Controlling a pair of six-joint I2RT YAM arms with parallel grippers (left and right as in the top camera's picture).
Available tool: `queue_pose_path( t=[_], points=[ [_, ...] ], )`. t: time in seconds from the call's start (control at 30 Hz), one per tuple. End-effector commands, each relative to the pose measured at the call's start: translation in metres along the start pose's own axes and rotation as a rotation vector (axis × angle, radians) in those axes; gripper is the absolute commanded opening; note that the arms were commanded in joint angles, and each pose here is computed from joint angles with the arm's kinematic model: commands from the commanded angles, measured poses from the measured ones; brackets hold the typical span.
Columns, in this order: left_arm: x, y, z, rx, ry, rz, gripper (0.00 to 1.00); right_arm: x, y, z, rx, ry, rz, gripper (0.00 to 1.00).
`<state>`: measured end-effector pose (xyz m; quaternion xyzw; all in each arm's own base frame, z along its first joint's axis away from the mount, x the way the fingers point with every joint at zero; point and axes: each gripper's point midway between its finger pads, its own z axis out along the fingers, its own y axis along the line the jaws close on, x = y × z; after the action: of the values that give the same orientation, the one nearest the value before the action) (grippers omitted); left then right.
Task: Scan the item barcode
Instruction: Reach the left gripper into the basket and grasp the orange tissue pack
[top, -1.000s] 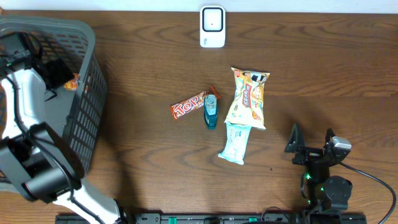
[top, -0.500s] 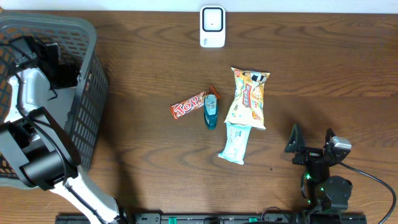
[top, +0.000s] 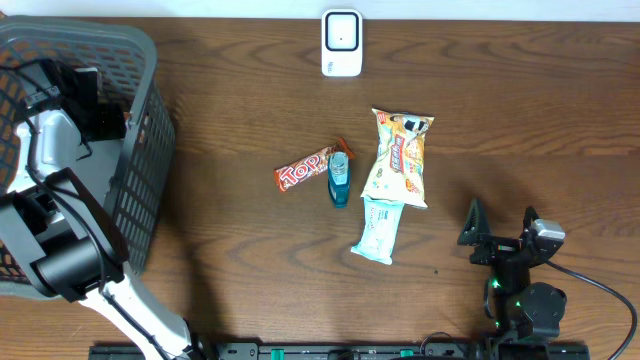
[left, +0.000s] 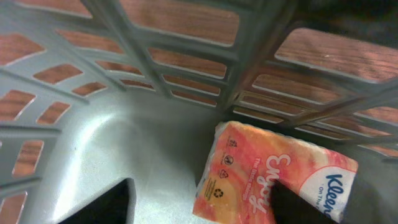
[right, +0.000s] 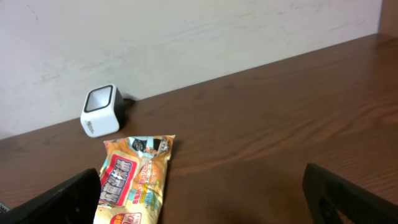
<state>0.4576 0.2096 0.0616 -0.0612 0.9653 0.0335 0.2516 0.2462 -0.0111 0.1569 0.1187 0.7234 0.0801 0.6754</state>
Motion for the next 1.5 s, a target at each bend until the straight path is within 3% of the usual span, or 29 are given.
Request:
queue_pose_path(
  t=[0.0, 0.27, 0.33, 0.47, 0.6, 0.63, 0.97, 1.47],
  points=[
    [0.037, -0.008, 0.033, 0.028, 0.122, 0.017, 0.47, 0.000, -0.001, 0.000, 0.006, -0.002, -0.008, 0.99],
    [0.053, -0.008, 0.031, 0.043, 0.182, 0.000, 0.22, 0.000, -0.001, 0.000, 0.006, -0.002, -0.008, 0.99],
    [0.059, -0.006, 0.029, 0.047, 0.200, -0.014, 0.22, 0.000, -0.001, 0.000, 0.006, -0.002, -0.008, 0.99],
    [0.060, -0.010, 0.022, 0.119, 0.187, -0.043, 0.37, 0.000, -0.001, 0.000, 0.006, -0.002, -0.008, 0.99],
    [0.048, -0.012, 0.006, 0.219, 0.117, -0.088, 0.97, 0.000, -0.001, 0.000, 0.006, -0.002, -0.008, 0.99],
    [0.046, -0.012, 0.001, 0.237, 0.101, -0.098, 1.00, 0.000, -0.001, 0.000, 0.006, -0.002, -0.008, 0.99],
    [0.014, -0.008, -0.047, 0.230, -0.033, -0.013, 0.98, 0.000, -0.001, 0.000, 0.006, -0.002, -0.008, 0.99],
    [-0.003, -0.021, -0.051, 0.286, -0.140, 0.204, 0.98, 0.000, -0.001, 0.000, 0.006, -0.002, -0.008, 0.99]
  ],
)
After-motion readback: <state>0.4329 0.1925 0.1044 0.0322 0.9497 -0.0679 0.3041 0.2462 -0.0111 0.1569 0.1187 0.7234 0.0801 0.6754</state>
